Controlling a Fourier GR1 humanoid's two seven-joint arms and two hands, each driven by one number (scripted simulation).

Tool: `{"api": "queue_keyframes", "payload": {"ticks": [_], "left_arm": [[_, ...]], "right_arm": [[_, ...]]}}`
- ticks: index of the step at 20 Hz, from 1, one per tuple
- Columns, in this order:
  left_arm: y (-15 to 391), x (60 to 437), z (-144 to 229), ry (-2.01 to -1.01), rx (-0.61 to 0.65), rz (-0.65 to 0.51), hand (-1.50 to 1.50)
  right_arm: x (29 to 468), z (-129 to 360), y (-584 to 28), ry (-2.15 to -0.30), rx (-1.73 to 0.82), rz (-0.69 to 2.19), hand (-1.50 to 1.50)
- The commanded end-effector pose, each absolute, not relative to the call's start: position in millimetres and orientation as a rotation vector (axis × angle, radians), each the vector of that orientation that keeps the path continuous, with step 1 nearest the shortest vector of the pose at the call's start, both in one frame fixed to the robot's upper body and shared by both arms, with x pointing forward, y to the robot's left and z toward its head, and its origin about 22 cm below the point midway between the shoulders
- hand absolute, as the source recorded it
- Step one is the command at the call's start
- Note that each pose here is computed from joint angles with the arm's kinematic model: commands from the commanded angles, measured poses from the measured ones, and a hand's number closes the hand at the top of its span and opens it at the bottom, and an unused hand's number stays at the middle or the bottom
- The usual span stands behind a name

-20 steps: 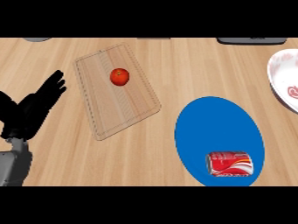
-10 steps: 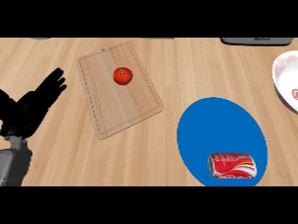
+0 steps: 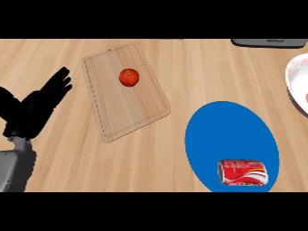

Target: Pick the squash from the plate and place it in the bowl

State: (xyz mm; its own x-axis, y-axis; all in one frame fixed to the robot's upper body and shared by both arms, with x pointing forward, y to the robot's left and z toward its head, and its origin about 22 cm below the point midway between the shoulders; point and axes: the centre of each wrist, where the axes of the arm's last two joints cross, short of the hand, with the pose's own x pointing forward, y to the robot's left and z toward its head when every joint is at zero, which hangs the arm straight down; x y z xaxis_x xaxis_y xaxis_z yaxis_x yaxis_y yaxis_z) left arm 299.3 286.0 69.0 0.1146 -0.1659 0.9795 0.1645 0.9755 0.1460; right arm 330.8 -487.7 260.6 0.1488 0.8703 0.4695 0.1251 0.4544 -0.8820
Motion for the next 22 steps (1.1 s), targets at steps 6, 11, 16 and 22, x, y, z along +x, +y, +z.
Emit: {"api": "queue_keyframes", "payload": {"ticks": [6, 11, 16, 22], "left_arm": [[281.6, 302.5, 75.1, -1.445, -0.005, -0.271, 0.00], [281.2, 306.2, 74.6, -1.442, -0.020, -0.270, 0.00], [285.5, 312.0, 77.7, -1.461, -0.006, -0.283, 0.00], [274.8, 311.5, 79.3, -1.475, 0.004, -0.262, 0.00]], "right_arm": [[377.3, 202.8, -474.3, -1.332, -0.840, 0.699, 1.50], [397.5, 172.0, -452.5, -1.309, -0.670, 0.542, 1.50], [401.5, 148.5, -446.5, -1.307, -0.533, 0.368, -1.50], [400.6, 153.6, -450.9, -1.467, -0.568, 0.288, -1.50]]}}
